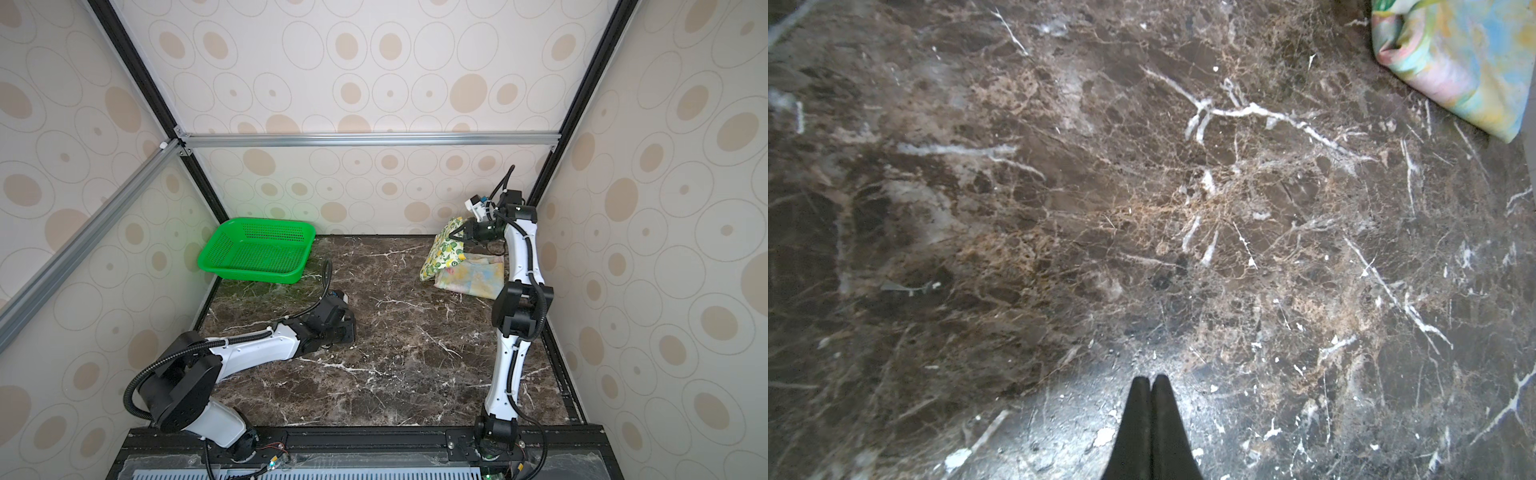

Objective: Fold and stack skirts
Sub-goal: Place the skirt on the skirt.

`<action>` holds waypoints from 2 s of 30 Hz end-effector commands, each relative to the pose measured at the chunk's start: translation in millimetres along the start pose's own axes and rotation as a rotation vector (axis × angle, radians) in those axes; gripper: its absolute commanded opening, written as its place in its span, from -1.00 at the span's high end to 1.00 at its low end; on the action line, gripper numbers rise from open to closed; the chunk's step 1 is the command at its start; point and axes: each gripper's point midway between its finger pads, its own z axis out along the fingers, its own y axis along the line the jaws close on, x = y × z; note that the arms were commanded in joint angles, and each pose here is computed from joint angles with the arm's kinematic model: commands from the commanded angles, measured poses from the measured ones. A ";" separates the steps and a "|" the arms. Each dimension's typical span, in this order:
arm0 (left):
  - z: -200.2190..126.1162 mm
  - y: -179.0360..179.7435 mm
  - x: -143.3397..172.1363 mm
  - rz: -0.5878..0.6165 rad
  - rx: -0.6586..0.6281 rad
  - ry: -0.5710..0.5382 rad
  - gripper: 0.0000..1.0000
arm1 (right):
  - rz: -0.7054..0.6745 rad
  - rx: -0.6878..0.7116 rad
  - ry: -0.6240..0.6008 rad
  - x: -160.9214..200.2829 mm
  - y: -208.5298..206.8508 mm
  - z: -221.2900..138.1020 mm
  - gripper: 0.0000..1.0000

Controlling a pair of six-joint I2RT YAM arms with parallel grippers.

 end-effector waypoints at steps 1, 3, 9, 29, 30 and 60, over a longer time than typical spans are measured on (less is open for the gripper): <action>0.2 -2.0 -8.1 0.001 -0.001 -0.002 1.00 | -0.040 -0.052 -0.026 -8.1 12.6 -6.6 1.00; 1.1 -1.5 -7.2 -0.004 -0.002 0.000 1.00 | -0.039 -0.070 -0.033 -10.9 14.5 -6.2 1.00; 0.8 -2.2 -9.1 -0.014 -0.002 -0.004 1.00 | -0.055 -0.087 -0.051 -18.1 18.0 -7.9 1.00; 5.3 2.9 -0.9 -0.070 -0.006 0.009 1.00 | -0.029 -0.202 -0.068 -29.0 19.1 16.9 1.00; 5.6 3.6 -0.3 -0.073 -0.008 0.010 1.00 | -0.036 -0.206 -0.070 -30.1 20.5 17.3 1.00; 15.6 1.1 20.2 -0.050 -0.041 0.176 1.00 | 0.162 0.117 0.045 43.3 -115.8 -35.6 1.00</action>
